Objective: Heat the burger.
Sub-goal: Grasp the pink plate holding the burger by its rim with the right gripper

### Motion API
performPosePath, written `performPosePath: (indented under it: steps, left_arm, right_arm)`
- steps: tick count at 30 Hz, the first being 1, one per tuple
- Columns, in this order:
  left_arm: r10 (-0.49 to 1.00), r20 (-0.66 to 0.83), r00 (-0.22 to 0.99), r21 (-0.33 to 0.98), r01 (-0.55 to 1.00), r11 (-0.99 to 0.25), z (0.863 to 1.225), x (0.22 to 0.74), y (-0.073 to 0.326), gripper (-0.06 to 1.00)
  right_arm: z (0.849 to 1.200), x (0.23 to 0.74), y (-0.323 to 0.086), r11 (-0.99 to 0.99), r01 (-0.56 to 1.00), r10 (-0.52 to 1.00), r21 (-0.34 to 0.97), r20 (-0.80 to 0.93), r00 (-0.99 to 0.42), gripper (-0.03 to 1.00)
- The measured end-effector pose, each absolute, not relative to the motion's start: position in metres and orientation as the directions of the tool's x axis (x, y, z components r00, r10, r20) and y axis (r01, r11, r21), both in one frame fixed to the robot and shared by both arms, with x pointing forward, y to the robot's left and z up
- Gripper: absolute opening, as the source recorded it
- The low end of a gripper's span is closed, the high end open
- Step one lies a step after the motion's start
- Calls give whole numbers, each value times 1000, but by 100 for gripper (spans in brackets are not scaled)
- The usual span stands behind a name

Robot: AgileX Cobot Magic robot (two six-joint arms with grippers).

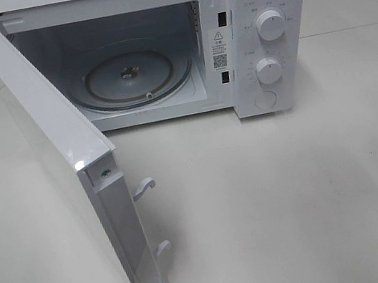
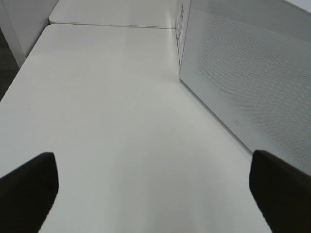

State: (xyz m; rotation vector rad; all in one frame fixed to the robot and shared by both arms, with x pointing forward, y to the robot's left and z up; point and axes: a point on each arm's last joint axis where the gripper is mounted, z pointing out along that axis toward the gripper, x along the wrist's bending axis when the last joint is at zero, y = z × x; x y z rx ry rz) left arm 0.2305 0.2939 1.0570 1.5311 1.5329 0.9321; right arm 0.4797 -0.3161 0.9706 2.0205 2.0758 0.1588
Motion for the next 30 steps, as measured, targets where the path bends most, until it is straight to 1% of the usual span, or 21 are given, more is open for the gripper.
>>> performPosePath:
  steps: [7,18,24,30]
  left_arm:
    - [1000,-20,11,897,442,13,1057,231,294,99]
    - [1000,-20,11,897,442,13,1057,231,294,99]
    - [1000,-20,11,897,442,13,1057,231,294,99]
    - [1000,-20,11,897,442,13,1057,231,294,99]
  right_arm:
    - [952,502,-335,-13,984,996,176,-87,28,86]
    - [920,504,-351,-22,998,997,51,-73,26,84]
    - [913,505,-353,-24,999,997,31,-68,26,83]
    - [905,503,-364,-72,997,996,7,-59,73,82]
